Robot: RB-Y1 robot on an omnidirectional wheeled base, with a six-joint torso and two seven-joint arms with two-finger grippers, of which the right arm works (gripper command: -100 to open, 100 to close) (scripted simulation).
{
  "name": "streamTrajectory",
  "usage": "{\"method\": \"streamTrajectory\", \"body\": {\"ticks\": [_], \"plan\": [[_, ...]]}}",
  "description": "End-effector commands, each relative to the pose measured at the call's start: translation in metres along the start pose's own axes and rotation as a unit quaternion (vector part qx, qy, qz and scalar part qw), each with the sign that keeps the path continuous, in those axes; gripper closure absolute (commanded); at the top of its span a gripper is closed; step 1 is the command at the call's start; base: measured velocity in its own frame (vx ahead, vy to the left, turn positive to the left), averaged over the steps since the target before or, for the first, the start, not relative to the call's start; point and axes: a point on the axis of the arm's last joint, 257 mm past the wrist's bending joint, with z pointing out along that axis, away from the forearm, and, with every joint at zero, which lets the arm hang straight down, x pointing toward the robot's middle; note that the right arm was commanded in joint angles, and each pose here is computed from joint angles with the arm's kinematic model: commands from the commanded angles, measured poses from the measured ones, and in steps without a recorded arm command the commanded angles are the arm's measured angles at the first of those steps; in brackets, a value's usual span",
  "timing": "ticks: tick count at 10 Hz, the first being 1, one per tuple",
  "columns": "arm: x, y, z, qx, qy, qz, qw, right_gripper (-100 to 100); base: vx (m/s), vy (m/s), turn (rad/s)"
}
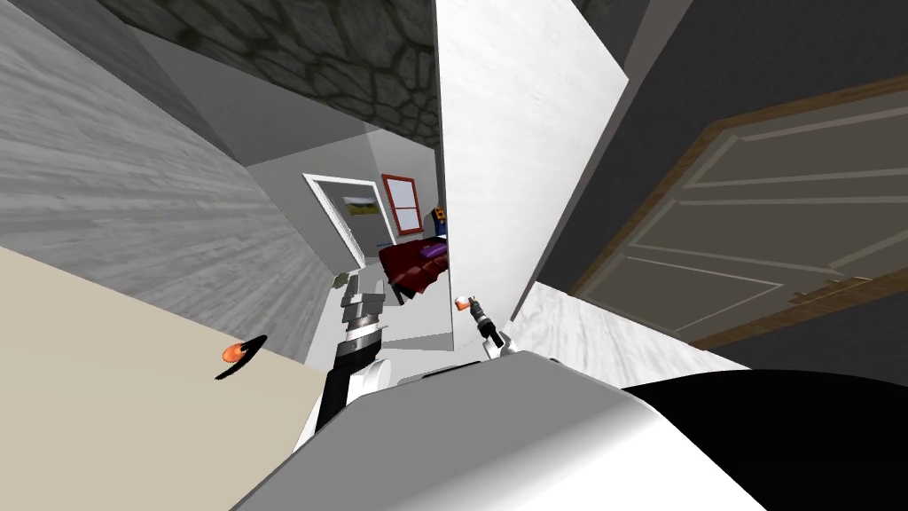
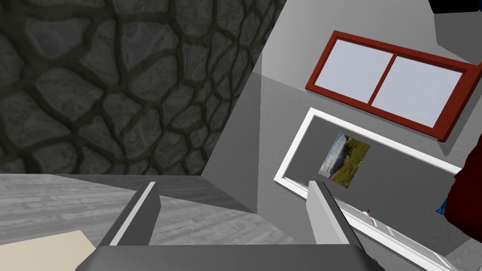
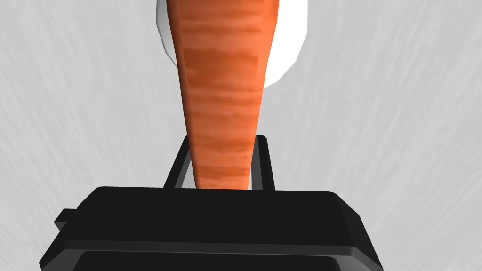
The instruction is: Push the door open
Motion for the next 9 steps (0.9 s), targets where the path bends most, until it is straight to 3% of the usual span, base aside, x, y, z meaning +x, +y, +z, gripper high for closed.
{"method": "streamTrajectory", "body": {"ticks": [1, 6, 8, 9], "plan": [[-0.003, 0.003, 0.0027, -0.006, -0.003, -0.002, 1.0, 100, 0.013, 0.026, 0.006], [-0.021, 0.001, 0.0008, -0.005, -0.043, 0.01, 0.999, 100, 0.138, 0.14, -0.072], [-0.023, 0.001, 0.0003, -0.005, -0.052, 0.014, 0.9985, 100, 0.159, 0.099, -0.032], [-0.033, -0.001, -0.0017, -0.002, -0.056, 0.01, 0.9984, 100, 0.07, 0.037, -0.034]]}}
